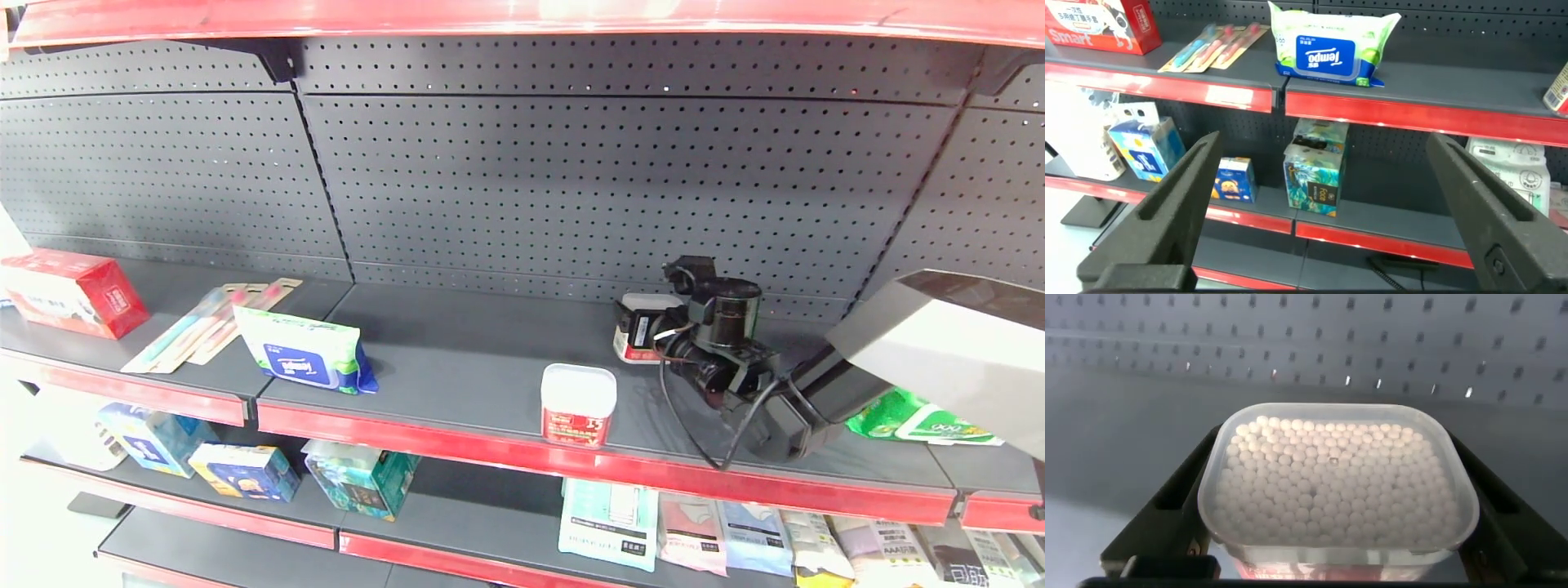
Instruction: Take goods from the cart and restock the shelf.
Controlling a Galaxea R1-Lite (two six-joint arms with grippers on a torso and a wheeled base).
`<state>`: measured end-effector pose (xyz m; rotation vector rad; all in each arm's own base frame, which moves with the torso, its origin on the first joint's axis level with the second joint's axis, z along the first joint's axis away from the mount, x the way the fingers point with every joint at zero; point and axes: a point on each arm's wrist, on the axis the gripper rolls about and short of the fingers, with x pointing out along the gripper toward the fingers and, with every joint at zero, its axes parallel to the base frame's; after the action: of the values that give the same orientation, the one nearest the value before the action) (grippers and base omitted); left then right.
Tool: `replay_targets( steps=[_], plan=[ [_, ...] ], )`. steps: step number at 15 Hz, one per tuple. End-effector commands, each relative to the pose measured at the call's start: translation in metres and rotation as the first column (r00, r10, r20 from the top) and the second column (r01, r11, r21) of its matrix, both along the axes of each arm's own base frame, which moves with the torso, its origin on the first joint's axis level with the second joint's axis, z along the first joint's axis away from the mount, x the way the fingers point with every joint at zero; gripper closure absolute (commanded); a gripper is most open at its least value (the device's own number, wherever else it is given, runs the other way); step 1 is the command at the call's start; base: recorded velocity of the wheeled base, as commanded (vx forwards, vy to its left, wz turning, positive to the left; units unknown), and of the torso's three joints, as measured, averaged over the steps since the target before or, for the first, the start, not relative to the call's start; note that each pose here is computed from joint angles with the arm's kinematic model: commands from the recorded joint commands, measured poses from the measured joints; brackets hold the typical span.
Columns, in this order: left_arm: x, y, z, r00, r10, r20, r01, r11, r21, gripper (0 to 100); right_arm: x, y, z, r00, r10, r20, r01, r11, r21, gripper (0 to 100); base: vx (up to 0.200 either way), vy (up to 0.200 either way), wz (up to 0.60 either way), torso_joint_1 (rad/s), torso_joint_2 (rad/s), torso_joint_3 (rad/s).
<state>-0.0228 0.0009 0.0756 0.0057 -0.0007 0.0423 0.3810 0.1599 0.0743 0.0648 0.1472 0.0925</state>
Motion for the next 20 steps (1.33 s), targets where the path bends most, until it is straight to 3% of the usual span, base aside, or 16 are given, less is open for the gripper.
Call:
replay_targets(
  steps=[1,10,20],
  plan=[
    [0.0,0.0,0.0,1.0,0.001,-0.001,-0.001,1.0,0.0,0,0.007,-0.001,-0.006,1.0,-0.006,-0.001,0.006,1.0,-0.009,100,0.0,0.0,0.0,0.0,0.0,0.0],
    [0.0,0.0,0.0,1.0,0.001,0.001,-0.001,1.0,0.0,0,0.007,-0.008,-0.02,0.999,-0.009,-0.041,0.006,0.997,-0.075,100,0.0,0.0,0.0,0.0,0.0,0.0],
    [0.0,0.0,0.0,1.0,0.001,-0.001,-0.001,1.0,0.0,0,-0.002,-0.006,-0.011,0.998,0.031,-0.047,-0.034,0.998,-0.056,100,0.0,0.0,0.0,0.0,0.0,0.0]
  ],
)
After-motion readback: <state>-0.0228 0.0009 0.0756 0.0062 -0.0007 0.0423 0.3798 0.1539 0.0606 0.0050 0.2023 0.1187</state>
